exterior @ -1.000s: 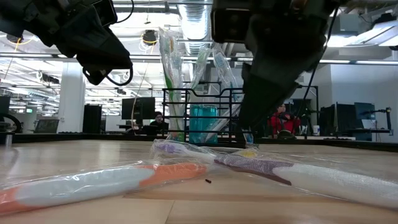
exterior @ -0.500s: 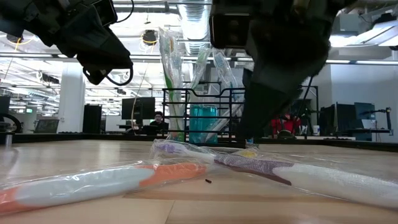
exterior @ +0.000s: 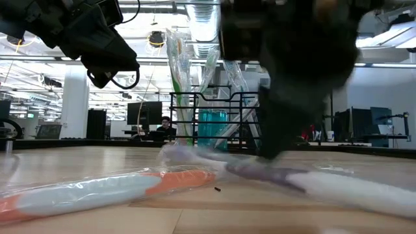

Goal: Pick & Place toothbrushing station
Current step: Put the purple toothbrush into the wire organizer

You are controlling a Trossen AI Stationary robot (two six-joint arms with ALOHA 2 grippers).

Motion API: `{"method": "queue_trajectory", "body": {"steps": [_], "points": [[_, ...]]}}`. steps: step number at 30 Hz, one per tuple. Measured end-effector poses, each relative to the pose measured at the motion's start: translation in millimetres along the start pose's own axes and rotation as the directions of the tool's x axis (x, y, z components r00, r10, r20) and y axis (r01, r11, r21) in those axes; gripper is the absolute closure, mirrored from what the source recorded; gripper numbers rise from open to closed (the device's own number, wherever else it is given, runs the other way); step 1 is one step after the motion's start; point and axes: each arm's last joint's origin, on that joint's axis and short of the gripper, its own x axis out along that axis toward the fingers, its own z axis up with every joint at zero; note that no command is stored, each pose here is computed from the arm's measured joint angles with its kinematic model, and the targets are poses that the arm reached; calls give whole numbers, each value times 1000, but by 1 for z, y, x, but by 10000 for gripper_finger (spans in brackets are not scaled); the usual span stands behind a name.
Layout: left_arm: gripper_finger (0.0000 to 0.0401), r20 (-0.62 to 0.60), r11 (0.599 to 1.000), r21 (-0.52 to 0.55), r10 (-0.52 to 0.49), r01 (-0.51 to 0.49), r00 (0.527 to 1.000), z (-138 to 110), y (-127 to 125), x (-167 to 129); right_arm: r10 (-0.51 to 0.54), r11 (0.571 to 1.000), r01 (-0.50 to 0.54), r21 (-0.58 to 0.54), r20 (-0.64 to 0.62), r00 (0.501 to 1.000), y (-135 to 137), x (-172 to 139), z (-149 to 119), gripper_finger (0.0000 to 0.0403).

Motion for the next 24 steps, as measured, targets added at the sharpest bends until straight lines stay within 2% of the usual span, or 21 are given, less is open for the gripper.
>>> {"method": "queue_trajectory", "body": {"steps": [4, 12, 16, 20, 24], "points": [[309, 1, 1000, 0, 0, 0, 1000, 0, 0, 0, 28, 1000, -28, 1, -1, 1000, 2, 4, -1, 317], [309, 7, 1000, -2, -3, 3, 1000, 1, 0, 0, 16, 1000, -16, -1, -16, 1000, 0, 6, -3, 327], [309, 7, 1000, -2, -3, 3, 1000, 1, 0, 0, 4, 1000, -4, -1, -22, 1000, 0, 6, -4, 349], [309, 8, 1000, -2, -3, 3, 1000, 1, 0, 0, -3, 1000, 3, -7, -25, 1000, -1, 5, -4, 391], [309, 8, 1000, -3, -4, 4, 1000, 1, 0, 0, -9, 1000, 9, -15, -23, 1000, -1, 5, -4, 400]]}}
